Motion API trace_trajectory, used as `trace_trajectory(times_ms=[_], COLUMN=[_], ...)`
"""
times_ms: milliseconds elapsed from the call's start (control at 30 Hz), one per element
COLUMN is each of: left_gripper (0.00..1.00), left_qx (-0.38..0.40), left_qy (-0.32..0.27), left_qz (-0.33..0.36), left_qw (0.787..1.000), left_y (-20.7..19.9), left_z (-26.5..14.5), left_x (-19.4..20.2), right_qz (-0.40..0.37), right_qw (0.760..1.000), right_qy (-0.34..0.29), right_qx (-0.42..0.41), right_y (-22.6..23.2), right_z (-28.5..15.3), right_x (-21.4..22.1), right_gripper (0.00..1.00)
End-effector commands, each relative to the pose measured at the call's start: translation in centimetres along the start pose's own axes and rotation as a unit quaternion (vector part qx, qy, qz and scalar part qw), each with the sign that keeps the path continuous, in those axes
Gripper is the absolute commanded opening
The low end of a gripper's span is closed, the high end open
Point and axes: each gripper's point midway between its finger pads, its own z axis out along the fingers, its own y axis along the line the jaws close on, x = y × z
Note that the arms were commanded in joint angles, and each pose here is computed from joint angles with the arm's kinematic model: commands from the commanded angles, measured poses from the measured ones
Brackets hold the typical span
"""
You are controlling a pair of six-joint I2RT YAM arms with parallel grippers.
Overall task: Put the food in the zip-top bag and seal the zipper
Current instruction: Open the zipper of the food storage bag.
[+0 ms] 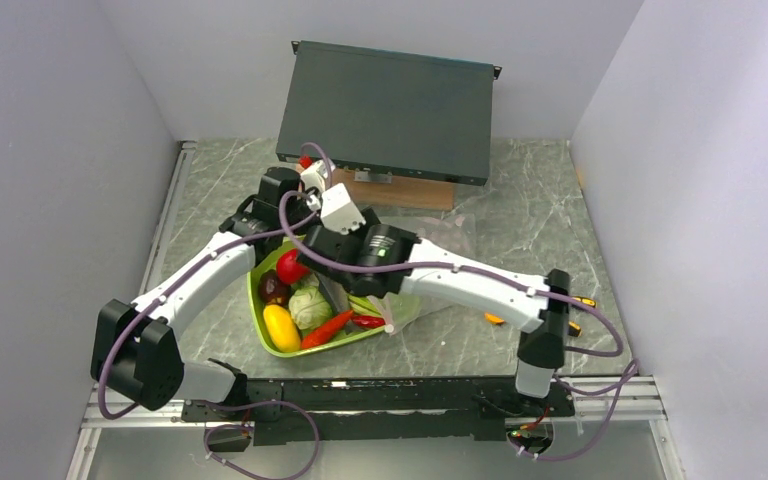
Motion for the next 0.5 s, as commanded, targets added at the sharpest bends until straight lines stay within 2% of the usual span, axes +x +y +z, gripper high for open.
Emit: trace_trajectory(times_ms=[0,67,200,467], left_gripper=[0.02,0.02,0.02,0.02], left_qx=[0.012,0.009,0.006,0.003], left_qy=[-0.015,-0.013,-0.014,-0.018], left_qz=[0.027,0.026,0.027,0.033], left_qw=[0.999,1.0,1.0,0.999], left_y=[-1.3,-1.1,-1.1,-1.2], left_z=[-0.1,-0.1,-0.1,-0.5], left_x=[-1.6,-1.5,-1.6,-1.8], right_qz=[-0.027,-0.047,-0.044,-0.018], right_qw=[0.99,0.984,0.984,0.984], right_qy=[-0.022,-0.032,-0.023,-0.038], right_qx=[0.135,0.169,0.169,0.172], right_y=[-3.3,-3.6,-3.6,-4.8], right_z=[-1.8,-1.9,-1.7,-1.0], right_x=[0.1,0.3,1.6,2.9], right_gripper=[0.6,0.57,0.53,0.21])
